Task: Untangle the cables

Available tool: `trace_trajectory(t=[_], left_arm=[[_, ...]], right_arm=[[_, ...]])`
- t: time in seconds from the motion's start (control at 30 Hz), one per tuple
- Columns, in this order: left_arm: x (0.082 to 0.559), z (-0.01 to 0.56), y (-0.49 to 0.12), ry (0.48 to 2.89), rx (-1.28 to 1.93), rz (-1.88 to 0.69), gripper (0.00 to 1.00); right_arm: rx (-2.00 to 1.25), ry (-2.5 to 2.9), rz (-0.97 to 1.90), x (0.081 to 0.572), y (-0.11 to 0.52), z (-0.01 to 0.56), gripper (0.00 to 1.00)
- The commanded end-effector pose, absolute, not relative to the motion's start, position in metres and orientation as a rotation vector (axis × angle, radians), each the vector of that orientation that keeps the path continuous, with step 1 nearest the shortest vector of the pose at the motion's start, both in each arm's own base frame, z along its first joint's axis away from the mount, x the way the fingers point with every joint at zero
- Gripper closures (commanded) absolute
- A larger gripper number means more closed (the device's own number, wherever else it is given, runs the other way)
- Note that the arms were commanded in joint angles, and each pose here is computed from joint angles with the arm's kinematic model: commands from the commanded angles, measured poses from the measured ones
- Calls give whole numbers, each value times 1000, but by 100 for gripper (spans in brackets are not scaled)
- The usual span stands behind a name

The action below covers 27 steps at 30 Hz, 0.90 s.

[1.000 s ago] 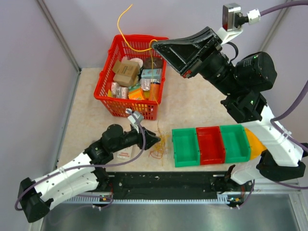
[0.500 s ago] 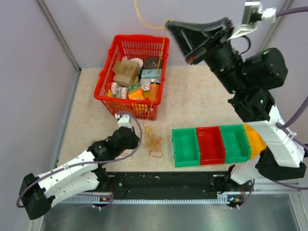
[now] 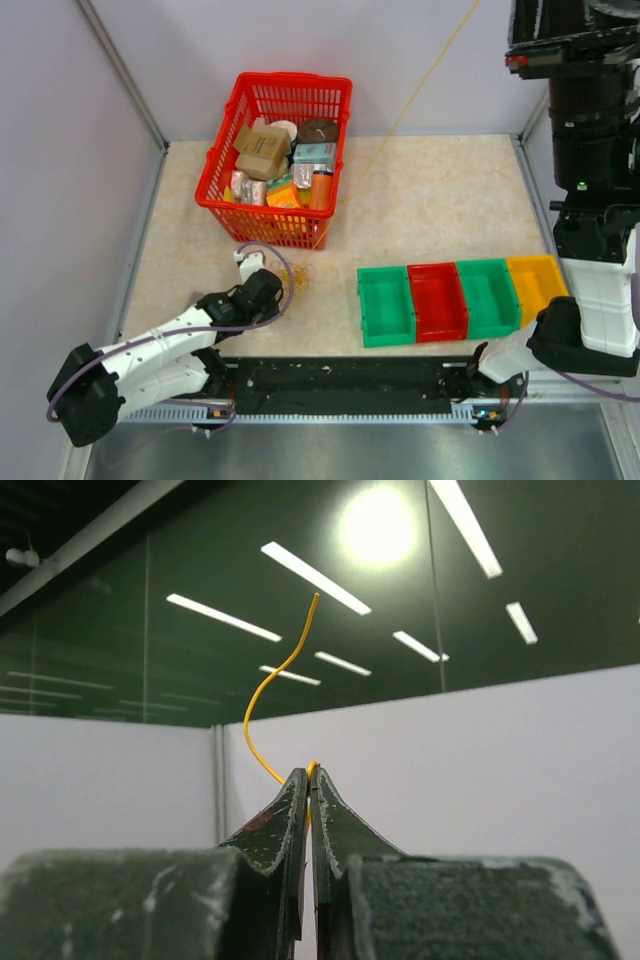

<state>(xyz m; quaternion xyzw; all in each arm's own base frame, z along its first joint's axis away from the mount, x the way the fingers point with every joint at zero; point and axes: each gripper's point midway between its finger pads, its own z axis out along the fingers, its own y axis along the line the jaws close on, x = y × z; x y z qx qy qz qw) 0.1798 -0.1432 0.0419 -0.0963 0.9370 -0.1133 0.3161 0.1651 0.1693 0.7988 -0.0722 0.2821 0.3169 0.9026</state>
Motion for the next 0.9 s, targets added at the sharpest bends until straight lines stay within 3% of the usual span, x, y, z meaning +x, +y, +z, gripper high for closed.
trace_trajectory(t=[0.0,0.37,0.47,0.67,0.87], left_arm=[[177,34,-140,2480,-281,-289,100],[175,29,-136,2490,-292,-273,100],[183,49,-157,2439,-197,-414,100],[195,107,-184,2276,-75,-617,100],[193,155,-184,2174,-40,-697,100]], right_arm=[[-64,308,556,117,105,845,100],[-56,73,433,78,79,867,100],[-67,214,429,108,98,850,100],[-178,535,534,171,175,756,100],[-345,598,863,152,229,747,100]])
